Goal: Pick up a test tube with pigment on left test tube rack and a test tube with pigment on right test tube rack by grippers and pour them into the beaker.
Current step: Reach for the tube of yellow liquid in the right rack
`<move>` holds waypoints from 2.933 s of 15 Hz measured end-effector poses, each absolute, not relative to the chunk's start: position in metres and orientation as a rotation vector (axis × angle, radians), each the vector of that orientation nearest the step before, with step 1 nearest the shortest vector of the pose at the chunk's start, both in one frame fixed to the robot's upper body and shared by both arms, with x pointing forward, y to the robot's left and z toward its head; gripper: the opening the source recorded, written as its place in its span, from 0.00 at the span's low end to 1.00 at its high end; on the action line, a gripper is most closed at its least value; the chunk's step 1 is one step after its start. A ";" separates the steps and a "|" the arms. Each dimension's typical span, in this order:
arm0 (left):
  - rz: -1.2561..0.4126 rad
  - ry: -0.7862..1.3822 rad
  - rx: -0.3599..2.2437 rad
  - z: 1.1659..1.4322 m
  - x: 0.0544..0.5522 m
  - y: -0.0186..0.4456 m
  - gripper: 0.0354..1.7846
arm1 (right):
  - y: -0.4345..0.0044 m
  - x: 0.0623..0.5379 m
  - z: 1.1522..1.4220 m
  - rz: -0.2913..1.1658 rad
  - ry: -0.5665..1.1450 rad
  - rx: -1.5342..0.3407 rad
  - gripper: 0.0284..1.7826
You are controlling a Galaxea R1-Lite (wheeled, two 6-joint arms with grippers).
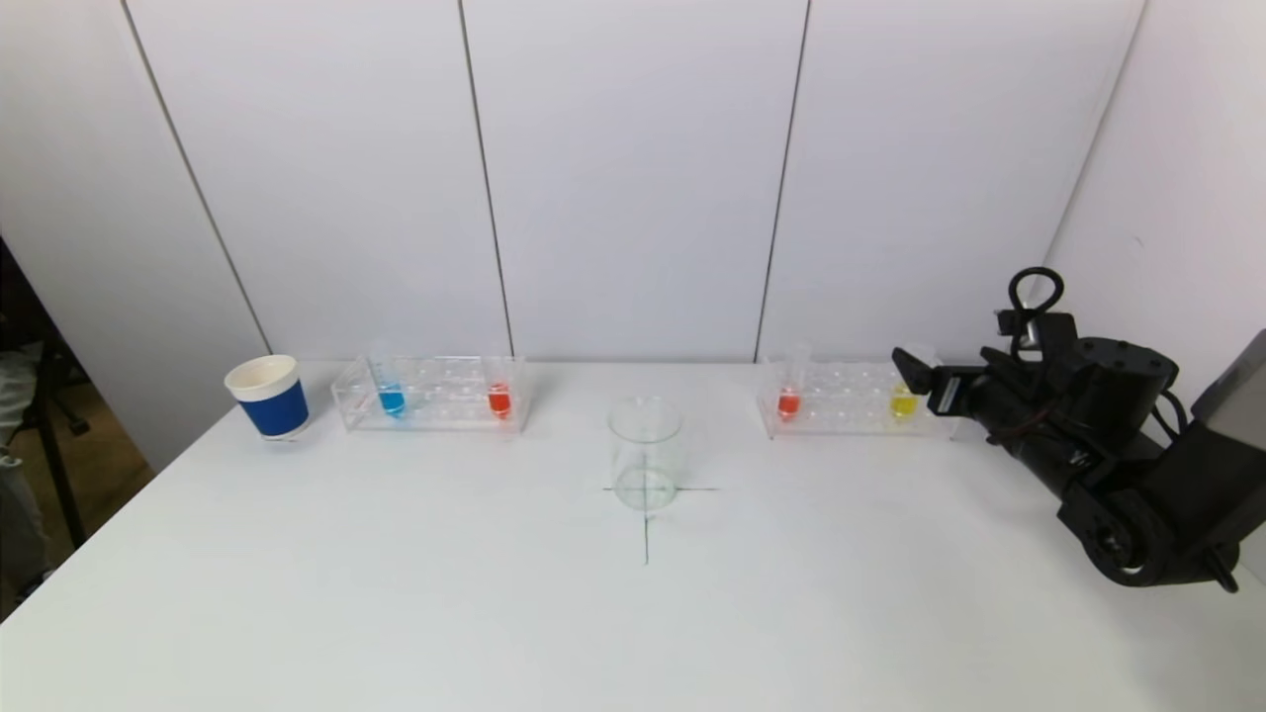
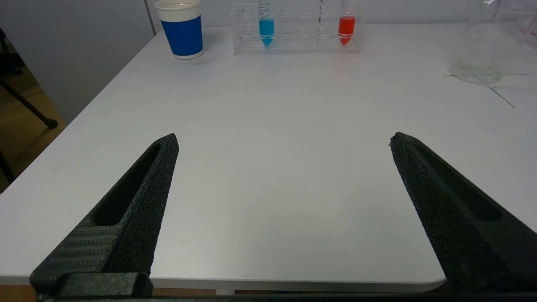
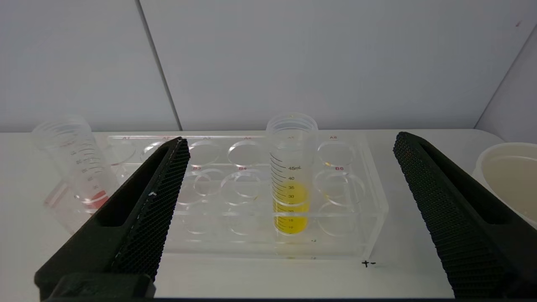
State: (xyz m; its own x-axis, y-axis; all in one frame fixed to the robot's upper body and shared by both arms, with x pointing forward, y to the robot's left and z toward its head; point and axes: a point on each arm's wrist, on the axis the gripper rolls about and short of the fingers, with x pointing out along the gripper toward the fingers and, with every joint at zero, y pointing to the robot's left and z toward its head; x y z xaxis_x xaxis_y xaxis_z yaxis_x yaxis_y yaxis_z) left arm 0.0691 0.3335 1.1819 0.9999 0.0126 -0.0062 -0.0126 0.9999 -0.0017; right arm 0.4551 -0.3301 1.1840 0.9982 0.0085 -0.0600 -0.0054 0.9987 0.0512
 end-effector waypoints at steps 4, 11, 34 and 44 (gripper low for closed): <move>0.013 0.006 -0.002 1.182 0.069 0.333 0.99 | -0.330 0.461 1.176 0.002 0.069 0.052 0.99; 0.013 0.006 -0.001 1.182 0.069 0.333 0.99 | -0.330 0.471 1.165 -0.001 0.082 0.057 0.99; 0.013 0.006 -0.001 1.182 0.069 0.333 0.99 | -0.327 0.502 1.141 -0.013 0.068 0.055 0.99; 0.013 0.006 -0.002 1.182 0.069 0.333 0.99 | -0.326 0.506 1.139 -0.012 0.066 0.054 0.99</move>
State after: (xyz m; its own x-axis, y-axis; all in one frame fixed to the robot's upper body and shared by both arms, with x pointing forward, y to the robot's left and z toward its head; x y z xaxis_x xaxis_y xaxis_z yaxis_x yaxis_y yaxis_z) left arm 0.0691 0.3335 1.1819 0.9999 0.0126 -0.0062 -0.0126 0.9999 -0.0019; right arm 0.5056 -0.3264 1.1394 0.9978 -0.0105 -0.0661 0.0140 0.9985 0.0536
